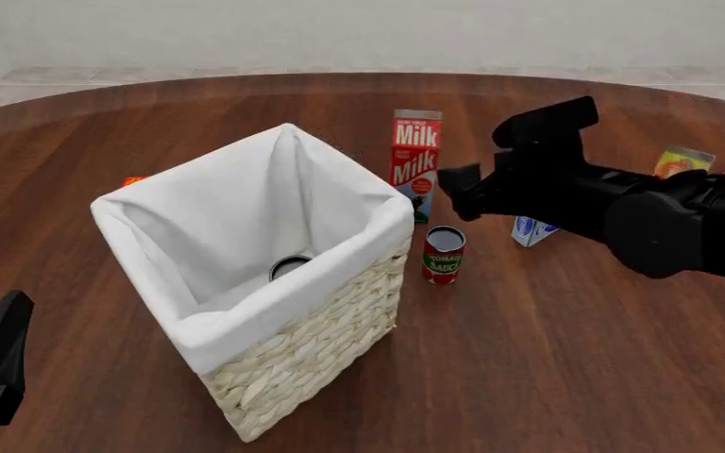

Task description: Pick up the alphabet soup and the tomato sauce, and put them in the basket.

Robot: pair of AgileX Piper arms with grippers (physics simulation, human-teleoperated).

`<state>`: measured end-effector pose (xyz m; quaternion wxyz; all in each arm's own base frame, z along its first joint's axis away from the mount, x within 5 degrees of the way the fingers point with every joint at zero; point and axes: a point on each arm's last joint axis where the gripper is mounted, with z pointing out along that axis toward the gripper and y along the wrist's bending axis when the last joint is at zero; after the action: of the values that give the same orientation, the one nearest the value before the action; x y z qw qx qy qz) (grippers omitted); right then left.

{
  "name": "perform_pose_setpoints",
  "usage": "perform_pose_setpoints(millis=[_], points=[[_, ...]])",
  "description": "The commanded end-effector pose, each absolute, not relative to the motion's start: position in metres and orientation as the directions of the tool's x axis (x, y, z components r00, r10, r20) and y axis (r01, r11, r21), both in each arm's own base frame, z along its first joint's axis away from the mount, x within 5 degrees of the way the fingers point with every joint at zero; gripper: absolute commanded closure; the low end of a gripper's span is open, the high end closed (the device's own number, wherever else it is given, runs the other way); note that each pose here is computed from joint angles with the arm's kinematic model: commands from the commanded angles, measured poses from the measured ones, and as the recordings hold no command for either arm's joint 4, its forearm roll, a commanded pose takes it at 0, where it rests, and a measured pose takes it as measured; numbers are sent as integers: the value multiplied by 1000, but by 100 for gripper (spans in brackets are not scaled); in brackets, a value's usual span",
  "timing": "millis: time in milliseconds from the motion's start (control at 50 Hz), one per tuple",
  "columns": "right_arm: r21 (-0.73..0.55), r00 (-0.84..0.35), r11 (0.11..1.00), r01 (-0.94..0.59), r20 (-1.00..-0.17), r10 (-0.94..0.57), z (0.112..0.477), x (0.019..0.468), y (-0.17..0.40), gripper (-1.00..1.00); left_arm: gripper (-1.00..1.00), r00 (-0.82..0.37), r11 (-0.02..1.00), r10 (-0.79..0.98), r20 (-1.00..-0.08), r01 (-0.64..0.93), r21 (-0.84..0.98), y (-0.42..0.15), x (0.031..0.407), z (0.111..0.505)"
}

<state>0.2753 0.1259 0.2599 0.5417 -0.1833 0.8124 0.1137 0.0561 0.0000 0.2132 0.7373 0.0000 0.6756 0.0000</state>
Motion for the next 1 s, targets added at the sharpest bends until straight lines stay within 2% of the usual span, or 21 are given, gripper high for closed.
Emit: perform_pose_setpoints(millis=[20,1000], points=[[-8,-359,914,-406,-918,-168,253,276,121,-100,-100,87,1000,0,-996,0,0,0,56,213],[8,-416,923,-385,-894,-165,217,286,120,-100,-100,87,1000,0,-996,0,0,0,56,213]])
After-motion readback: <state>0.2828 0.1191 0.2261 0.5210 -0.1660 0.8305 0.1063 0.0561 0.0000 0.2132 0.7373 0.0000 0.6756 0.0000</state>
